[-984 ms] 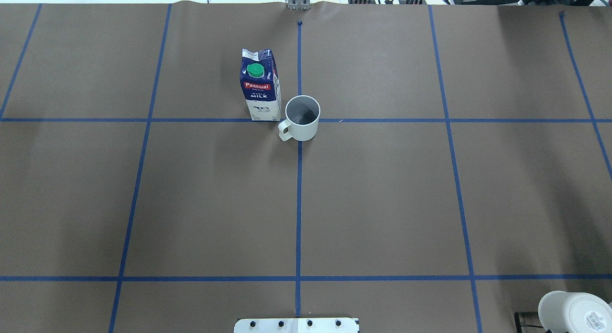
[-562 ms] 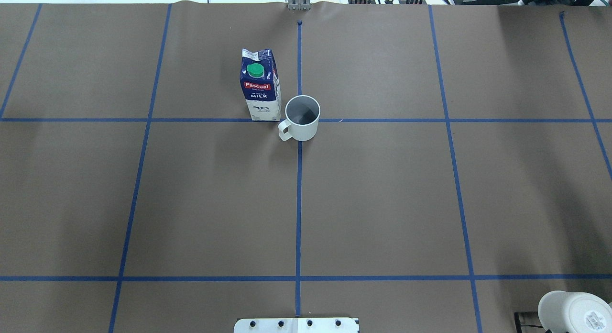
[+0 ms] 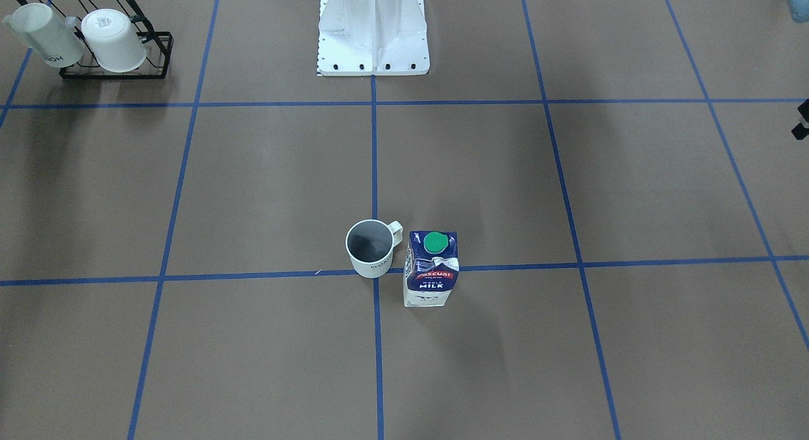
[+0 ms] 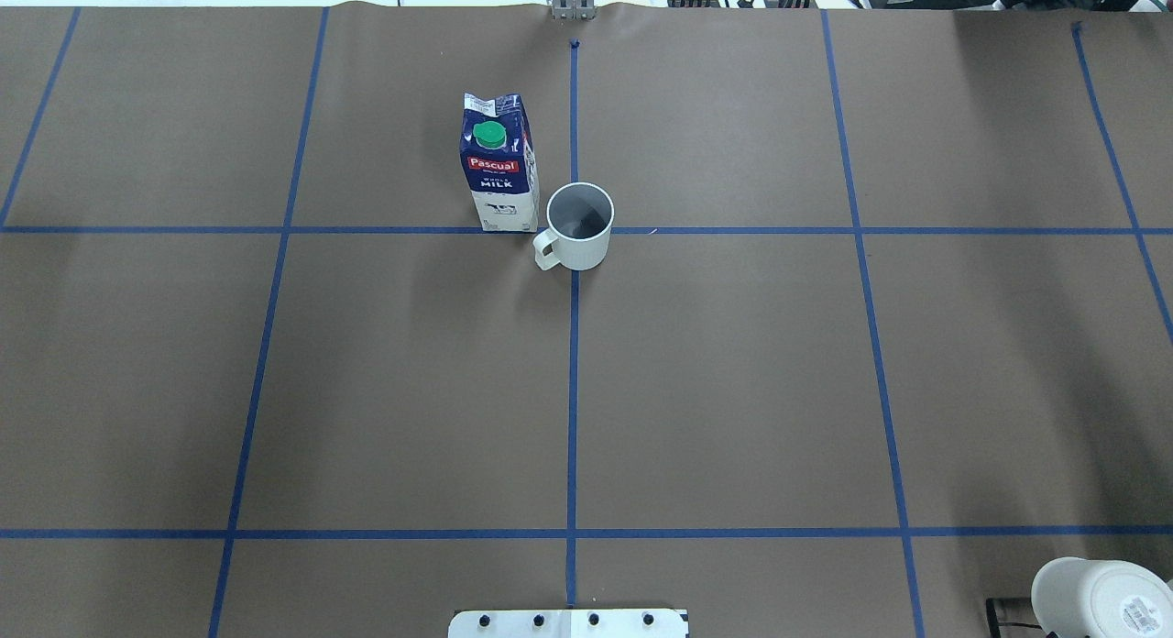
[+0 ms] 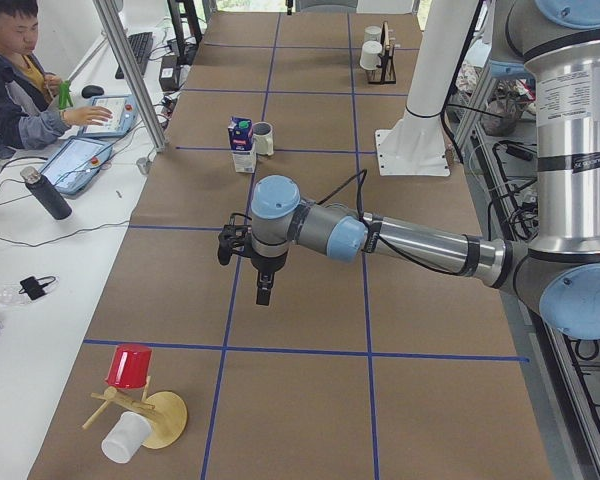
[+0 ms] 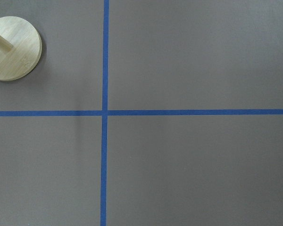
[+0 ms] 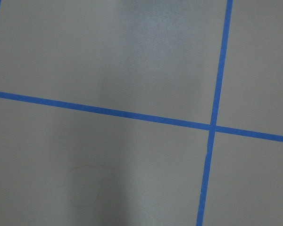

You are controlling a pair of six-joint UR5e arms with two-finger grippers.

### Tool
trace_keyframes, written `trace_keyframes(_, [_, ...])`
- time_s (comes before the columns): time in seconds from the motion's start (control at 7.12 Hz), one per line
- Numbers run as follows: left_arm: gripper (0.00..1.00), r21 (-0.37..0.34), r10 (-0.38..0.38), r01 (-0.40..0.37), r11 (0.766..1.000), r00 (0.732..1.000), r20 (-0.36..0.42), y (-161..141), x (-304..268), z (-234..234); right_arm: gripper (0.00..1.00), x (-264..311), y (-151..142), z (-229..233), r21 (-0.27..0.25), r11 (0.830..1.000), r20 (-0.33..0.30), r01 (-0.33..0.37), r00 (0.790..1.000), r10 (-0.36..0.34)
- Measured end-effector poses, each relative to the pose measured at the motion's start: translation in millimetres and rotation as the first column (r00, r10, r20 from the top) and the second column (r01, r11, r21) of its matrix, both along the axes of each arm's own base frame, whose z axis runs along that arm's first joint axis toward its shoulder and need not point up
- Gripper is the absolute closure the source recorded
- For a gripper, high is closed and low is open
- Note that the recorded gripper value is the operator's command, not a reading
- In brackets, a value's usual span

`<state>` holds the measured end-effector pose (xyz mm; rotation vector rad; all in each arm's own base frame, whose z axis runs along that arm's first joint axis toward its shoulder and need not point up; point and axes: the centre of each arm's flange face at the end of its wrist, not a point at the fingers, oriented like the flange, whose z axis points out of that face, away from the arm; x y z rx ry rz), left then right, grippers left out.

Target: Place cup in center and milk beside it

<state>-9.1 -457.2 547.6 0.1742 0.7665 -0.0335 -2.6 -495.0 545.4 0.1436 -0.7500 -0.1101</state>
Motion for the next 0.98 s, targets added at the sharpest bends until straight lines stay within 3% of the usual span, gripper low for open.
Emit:
trace_keyframes(0.28, [0.02,0.064,0.066,-0.07,0.996,0.995,0.068,-5,-1,13,0.0,1,0,0,0.035,0.999,-0.008,0.037,0.999,-0.037])
trace_keyframes(0.56, [0.02,0.036,0.101,-0.104,0.994,0.991,0.084,-11,1,21,0.0,2,2,6,0.062,0.995,-0.026,0.076,0.997,-0.075])
trace_keyframes(0.7, [0.02,0.004,0.109,-0.11,0.994,0.992,0.067,-14,4,21,0.0,2,3,8,0.069,0.993,-0.029,0.091,0.996,-0.089])
trace_keyframes(0.98, [0.02,-0.031,0.135,-0.136,0.99,0.99,-0.047,-16,13,21,0.0,0,2,7,0.069,0.993,-0.022,0.095,0.995,-0.093])
